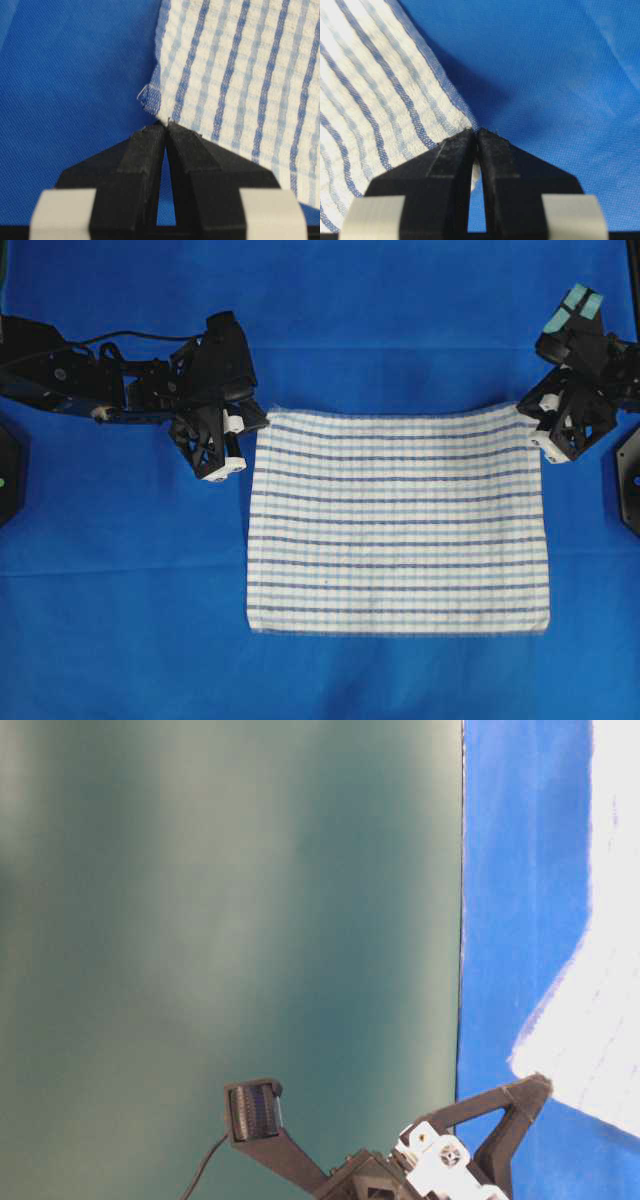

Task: Fold the blue towel.
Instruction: 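Lift the top edge and fold it down toward the bottom edge, then lower the folded edge onto the bottom edge and open both grippers, then grasp both short ends of the folded strip with both grippers, then lift the strip and rotate it to lie vertically, right gripper moving up, then release the strip and pull both grippers back to the sides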

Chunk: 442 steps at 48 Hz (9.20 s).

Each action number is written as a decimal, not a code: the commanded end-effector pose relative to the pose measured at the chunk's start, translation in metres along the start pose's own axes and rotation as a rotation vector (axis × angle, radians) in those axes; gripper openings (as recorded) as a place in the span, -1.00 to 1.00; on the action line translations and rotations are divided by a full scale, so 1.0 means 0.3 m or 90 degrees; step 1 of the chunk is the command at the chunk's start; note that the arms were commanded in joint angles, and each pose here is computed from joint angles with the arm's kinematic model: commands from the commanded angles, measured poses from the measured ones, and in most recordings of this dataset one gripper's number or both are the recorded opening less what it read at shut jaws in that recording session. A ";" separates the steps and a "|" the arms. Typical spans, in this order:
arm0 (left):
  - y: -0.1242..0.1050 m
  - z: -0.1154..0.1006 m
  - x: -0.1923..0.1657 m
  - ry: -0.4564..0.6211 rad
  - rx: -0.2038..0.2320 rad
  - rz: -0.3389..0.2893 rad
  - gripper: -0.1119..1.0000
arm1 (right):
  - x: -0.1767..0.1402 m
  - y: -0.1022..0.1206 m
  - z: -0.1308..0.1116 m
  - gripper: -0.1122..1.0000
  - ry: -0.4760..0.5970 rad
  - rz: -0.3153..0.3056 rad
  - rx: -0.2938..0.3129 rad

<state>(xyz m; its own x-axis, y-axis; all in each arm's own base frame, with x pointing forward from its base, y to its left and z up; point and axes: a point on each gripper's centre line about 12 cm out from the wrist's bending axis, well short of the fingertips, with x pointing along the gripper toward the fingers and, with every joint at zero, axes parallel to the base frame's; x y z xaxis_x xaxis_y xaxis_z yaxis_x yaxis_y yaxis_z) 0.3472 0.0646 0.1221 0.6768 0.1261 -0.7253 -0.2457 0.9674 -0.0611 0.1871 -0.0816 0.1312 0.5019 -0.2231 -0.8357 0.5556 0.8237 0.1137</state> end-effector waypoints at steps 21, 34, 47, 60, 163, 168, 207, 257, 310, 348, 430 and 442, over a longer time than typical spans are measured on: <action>-0.129 -0.006 -0.049 -0.015 0.048 -0.051 -0.77 | -0.042 0.121 -0.023 -0.71 0.031 0.072 -0.019; -0.243 -0.039 -0.081 -0.013 0.096 -0.099 -0.77 | -0.095 0.230 -0.079 -0.71 0.054 0.137 -0.051; -0.398 -0.066 -0.121 -0.017 0.147 -0.164 -0.77 | -0.148 0.333 -0.156 -0.71 0.088 0.203 -0.092; -0.536 -0.094 -0.161 -0.020 0.184 -0.223 -0.77 | -0.200 0.440 -0.232 -0.71 0.112 0.279 -0.125; -0.379 -0.046 -0.048 0.036 0.134 -0.138 0.35 | -0.052 0.362 -0.198 0.25 0.144 0.085 -0.125; -0.381 -0.064 -0.016 0.053 0.134 -0.134 0.35 | -0.021 0.363 -0.220 0.25 0.156 0.084 -0.125; -0.380 -0.103 0.037 0.096 0.126 -0.124 -0.74 | 0.018 0.401 -0.260 -0.76 0.175 0.101 -0.144; -0.402 0.130 -0.280 0.009 0.124 -0.154 -0.74 | -0.317 0.396 -0.044 -0.76 -0.006 0.197 -0.105; -0.692 0.424 -0.067 -0.121 0.138 -0.221 -0.74 | -0.161 0.057 0.429 -0.76 -0.174 -0.120 -0.017; -0.753 0.586 0.123 -0.216 0.146 -0.219 -0.74 | -0.192 -0.002 0.419 -0.76 -0.170 -0.164 -0.020; -0.558 0.188 0.034 -0.063 0.006 -0.195 0.66 | 0.150 0.147 0.643 0.21 -0.171 -0.058 -0.077; -0.485 0.179 -0.102 -0.076 0.027 -0.186 0.63 | -0.018 0.158 0.592 0.18 -0.227 -0.033 -0.085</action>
<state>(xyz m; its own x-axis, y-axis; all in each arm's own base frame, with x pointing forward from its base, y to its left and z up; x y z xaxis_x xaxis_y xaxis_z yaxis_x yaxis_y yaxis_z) 0.4056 -0.0757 0.1673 0.7558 -0.1423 -0.6391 -0.0121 0.9729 -0.2310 0.3363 -0.1410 0.2141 0.6403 -0.4113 -0.6487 0.5222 0.8524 -0.0251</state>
